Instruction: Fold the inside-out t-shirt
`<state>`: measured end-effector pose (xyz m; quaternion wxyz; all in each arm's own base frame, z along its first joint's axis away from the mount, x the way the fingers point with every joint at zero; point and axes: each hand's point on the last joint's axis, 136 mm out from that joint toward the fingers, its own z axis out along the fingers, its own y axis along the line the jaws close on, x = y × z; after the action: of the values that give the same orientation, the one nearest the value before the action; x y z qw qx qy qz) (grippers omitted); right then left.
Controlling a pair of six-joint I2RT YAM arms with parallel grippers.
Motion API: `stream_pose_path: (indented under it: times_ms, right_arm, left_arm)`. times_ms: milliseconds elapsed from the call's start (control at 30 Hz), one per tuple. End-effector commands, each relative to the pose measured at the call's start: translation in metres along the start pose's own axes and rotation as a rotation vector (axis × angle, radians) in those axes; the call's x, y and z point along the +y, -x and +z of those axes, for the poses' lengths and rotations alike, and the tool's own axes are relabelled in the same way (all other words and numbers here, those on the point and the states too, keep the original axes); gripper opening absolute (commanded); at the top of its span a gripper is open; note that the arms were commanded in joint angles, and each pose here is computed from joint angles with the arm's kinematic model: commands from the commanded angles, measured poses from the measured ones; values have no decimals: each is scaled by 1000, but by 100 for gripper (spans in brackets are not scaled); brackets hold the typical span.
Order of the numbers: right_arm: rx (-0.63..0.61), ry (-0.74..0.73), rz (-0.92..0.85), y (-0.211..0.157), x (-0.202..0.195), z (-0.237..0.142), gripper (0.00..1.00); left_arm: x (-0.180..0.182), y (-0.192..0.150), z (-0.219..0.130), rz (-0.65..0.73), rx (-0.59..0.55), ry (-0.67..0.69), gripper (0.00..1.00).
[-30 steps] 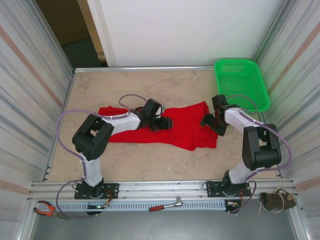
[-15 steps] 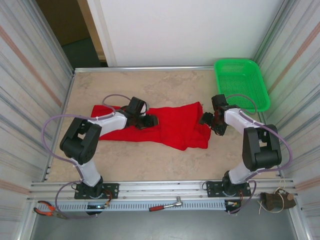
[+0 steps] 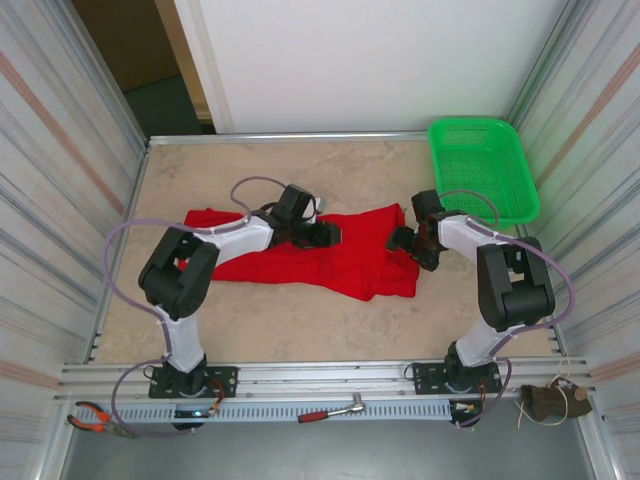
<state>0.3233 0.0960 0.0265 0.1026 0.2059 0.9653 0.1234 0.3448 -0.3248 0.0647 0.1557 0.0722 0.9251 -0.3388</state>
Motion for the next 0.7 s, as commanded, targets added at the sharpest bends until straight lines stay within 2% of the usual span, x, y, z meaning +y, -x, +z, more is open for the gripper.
stream_pose_path:
  times_ms: [0,300,400,500,567,633,667]
  right_arm:
    - [45,145,-20,-11,44,5,86]
    - [41,174,-37,-8,70,11,80]
    - [29,154,-28,-4,74,16,73]
    - [14,114,-18,-2,71,22,48]
    - [8,94,-6,-1,67,22,22]
    - [-8,82,2,2,62,16,0]
    - [-21,77,5,3,59,11,0]
  left_arm:
    - [8,-20,13,-14,54,-4,55]
    - [9,-32,24,-23,76,-2,54]
    - [6,-32,24,-18,76,-5,54]
    - [-1,-29,21,-15,71,-22,54]
    - [-7,-20,12,0,56,-29,54]
    - [-8,-6,-6,9,23,-25,54]
    - [-5,1,-15,9,4,-15,55]
